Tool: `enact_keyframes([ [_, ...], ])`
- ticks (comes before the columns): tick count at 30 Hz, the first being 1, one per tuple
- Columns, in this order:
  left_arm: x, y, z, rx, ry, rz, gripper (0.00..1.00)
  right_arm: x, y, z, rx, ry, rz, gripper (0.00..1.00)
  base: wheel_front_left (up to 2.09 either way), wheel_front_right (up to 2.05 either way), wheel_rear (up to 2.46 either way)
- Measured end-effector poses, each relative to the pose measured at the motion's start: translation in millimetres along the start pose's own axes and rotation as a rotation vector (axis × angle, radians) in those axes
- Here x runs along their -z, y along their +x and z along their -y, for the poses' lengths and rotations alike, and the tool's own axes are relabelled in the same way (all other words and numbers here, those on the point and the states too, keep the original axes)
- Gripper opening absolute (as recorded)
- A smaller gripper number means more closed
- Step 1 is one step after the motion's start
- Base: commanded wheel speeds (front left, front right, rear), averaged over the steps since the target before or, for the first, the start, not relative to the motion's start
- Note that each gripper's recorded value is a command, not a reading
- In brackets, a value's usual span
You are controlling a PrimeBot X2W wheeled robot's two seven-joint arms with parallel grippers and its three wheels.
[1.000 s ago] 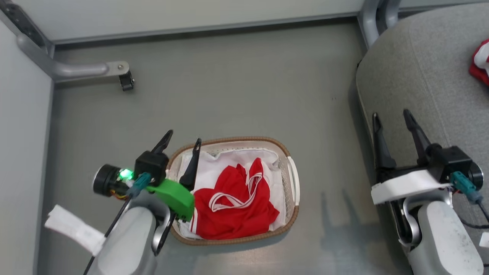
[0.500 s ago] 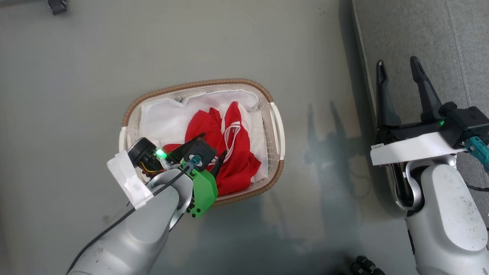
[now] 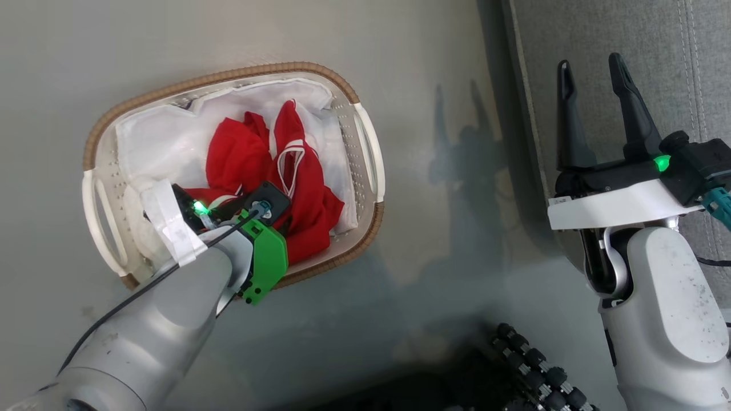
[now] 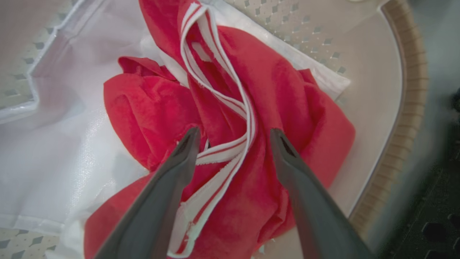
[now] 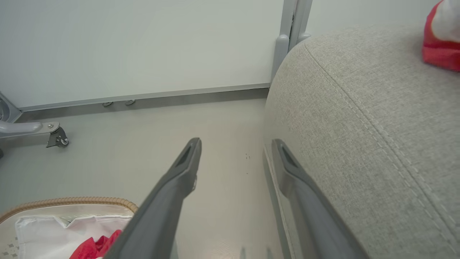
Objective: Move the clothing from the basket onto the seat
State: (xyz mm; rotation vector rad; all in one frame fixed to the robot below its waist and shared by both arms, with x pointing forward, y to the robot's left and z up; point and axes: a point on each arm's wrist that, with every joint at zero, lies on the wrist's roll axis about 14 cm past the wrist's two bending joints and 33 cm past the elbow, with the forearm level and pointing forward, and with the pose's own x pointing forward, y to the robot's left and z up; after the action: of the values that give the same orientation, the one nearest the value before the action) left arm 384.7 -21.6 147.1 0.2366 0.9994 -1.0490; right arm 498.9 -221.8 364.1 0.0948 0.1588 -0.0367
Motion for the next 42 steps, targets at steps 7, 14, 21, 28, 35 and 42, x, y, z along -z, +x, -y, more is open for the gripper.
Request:
enact_keyframes([
  [7,18,21,-11,0.021,0.001,-0.080,1.00,14,-1,11,0.023,-0.004,-0.034,1.00,0.00,0.00,0.00],
  [14,42,31,8,0.092,-0.005,-0.201,0.46,21,-5,20,0.045,-0.018,-0.059,1.00,0.00,0.00,0.00],
  [21,40,27,7,0.097,-0.007,-0.206,0.00,19,-4,19,0.042,-0.011,-0.054,1.00,0.00,0.00,0.00],
  [28,16,17,4,0.076,-0.027,-0.107,0.00,8,-4,19,0.047,-0.018,-0.032,1.00,0.00,0.00,0.00],
  [35,-44,-7,3,0.038,-0.063,0.128,0.00,-9,-10,17,0.046,-0.035,-0.006,1.00,0.00,0.00,0.00],
  [42,-98,-53,-4,-0.044,-0.011,0.308,0.00,-23,-29,10,0.039,-0.047,0.000,1.00,0.00,0.00,0.00],
])
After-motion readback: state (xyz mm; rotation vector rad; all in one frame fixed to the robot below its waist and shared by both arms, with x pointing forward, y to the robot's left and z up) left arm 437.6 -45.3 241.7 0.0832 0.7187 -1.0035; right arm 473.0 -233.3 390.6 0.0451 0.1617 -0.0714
